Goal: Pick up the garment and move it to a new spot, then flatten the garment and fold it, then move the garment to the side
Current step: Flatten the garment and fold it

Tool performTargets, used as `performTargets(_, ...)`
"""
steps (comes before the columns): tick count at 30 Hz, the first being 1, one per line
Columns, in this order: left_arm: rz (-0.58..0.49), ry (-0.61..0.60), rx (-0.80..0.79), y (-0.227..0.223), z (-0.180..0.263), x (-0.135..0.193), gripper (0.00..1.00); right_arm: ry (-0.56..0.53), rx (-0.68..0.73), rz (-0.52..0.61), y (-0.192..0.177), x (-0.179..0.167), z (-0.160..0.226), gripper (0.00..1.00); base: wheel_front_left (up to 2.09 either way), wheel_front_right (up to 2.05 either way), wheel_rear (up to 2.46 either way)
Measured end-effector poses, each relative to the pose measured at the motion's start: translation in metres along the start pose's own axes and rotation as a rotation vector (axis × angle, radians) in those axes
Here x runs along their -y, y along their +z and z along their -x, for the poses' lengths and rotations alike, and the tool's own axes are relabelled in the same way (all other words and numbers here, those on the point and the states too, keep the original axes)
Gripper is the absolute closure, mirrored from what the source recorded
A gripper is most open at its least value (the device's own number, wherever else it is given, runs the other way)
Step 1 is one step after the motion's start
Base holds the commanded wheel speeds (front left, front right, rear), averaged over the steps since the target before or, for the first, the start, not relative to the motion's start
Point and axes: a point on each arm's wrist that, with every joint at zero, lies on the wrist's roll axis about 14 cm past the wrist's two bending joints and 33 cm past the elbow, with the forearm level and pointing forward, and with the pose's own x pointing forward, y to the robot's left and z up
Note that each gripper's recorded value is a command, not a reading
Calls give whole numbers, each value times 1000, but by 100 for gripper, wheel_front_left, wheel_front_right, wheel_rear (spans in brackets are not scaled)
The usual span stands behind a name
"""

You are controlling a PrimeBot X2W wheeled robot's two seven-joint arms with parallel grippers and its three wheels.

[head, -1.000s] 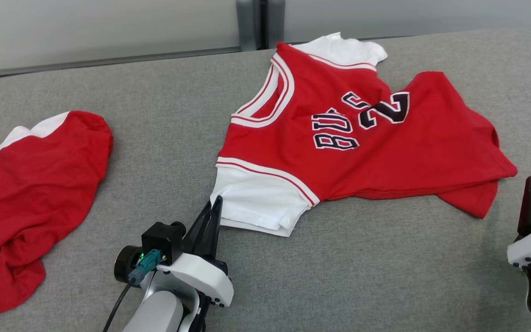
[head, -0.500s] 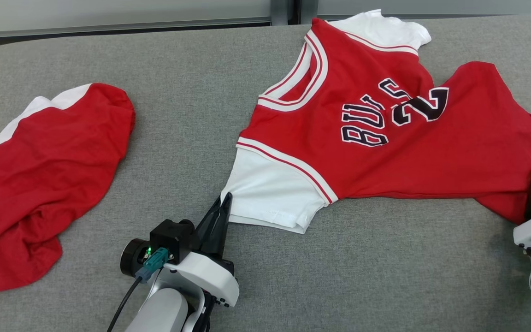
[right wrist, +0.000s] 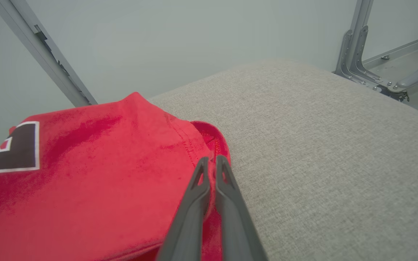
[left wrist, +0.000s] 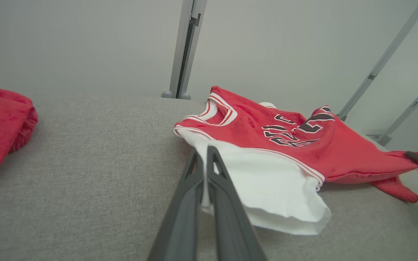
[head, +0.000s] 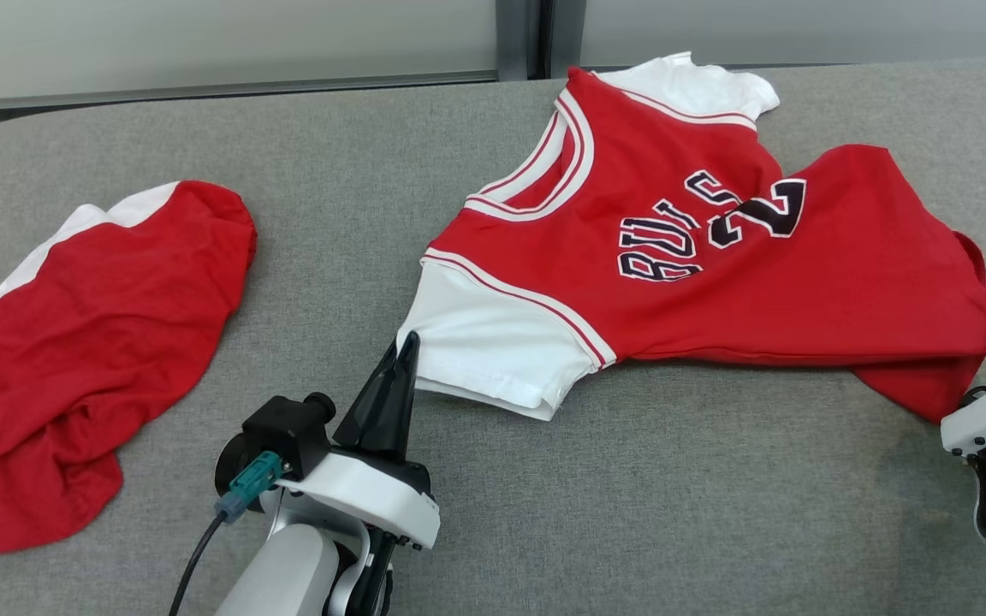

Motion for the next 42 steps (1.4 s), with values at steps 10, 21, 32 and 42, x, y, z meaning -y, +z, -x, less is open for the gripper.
performTargets(10,23,-123,311,112,-7,42,100,154,283,84,110,-39,19,100,0,0,0)
performTargets(21,6,-320,668,280,24,111,100,277,606,174,267,-89,90,100,0,0,0)
performTargets(32,77,-382,798,342,62,132,100,237,707,171,317,-90,138,100,0,0,0)
performTargets(42,52,-336,691,339,21,121,100,192,575,207,299,-88,108,100,0,0,0)
